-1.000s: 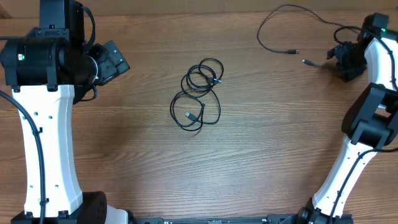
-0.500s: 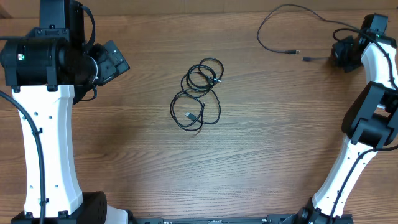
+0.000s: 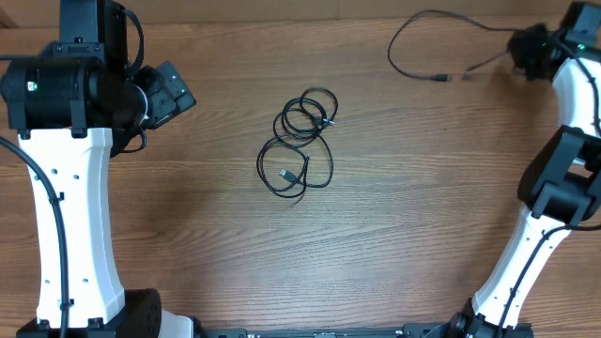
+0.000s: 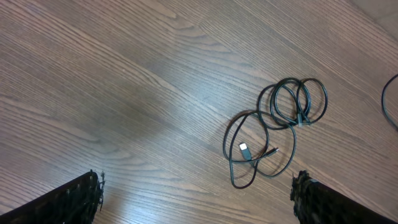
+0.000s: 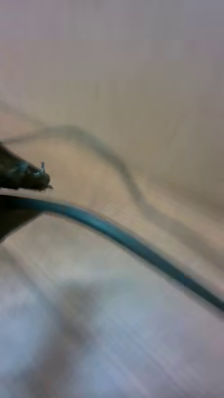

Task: Untangle cables

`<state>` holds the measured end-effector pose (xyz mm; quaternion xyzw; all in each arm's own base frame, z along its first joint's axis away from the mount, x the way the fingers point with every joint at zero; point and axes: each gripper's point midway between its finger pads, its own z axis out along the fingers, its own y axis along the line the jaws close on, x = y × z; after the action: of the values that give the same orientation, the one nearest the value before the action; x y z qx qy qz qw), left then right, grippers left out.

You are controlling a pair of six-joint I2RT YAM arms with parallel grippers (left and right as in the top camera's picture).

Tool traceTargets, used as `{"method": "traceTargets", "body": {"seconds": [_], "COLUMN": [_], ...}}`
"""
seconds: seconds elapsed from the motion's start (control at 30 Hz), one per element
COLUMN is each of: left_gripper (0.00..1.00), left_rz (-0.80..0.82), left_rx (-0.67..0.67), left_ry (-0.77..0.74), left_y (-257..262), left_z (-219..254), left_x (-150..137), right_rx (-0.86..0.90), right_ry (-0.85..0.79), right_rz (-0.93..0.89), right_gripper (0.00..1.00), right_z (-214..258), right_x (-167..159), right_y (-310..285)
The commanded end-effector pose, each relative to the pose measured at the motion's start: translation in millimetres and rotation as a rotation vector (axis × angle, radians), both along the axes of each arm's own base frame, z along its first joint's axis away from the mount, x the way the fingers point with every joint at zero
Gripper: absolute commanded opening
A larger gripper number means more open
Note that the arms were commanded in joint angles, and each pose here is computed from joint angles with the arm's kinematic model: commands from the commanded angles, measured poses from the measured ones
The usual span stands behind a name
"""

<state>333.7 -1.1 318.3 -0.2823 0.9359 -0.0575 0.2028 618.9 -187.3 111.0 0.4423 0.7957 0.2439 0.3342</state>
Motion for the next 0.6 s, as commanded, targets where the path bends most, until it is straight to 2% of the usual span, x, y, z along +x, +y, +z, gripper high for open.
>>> {"method": "traceTargets", "body": {"seconds": [0.0, 0.07, 0.1, 0.13, 0.27, 0.57], "left_gripper": [1.0, 1.0, 0.99, 0.99, 1.0, 0.99], "left_rz": [-0.007, -0.008, -0.008, -0.007, -0.007, -0.007], "left_rx": [0.003, 0.003, 0.003, 0.003, 0.003, 0.003], "left_ry": [0.005, 0.005, 0.005, 0.005, 0.005, 0.005], "left_y": [0.3, 0.3, 0.3, 0.3, 0.3, 0.3], "left_z": [-2.6, -2.6, -2.6, -2.6, -2.6, -2.6], "left_x": [1.8, 1.8, 1.8, 1.8, 1.8, 1.8], "right_rx": [0.057, 0.065, 0.033, 0.012, -0.066, -0.031], "right_ry": [-0.091, -0.038, 0.062, 0.107, 0.275, 0.489], "right_rz": [0.071, 0.066, 0.025, 0.003, -0.049, -0.133], "right_gripper": [0.5, 0.62, 0.9, 1.0, 1.0, 1.0], "right_z": [31.0, 21.0, 2.9, -4.5, -28.1, -49.7], "right_x": [4.9, -3.3, -17.9, -24.9, -57.2, -116.4], "right_y": [2.1, 3.3, -3.3, -7.7, -25.1, -51.4]}}
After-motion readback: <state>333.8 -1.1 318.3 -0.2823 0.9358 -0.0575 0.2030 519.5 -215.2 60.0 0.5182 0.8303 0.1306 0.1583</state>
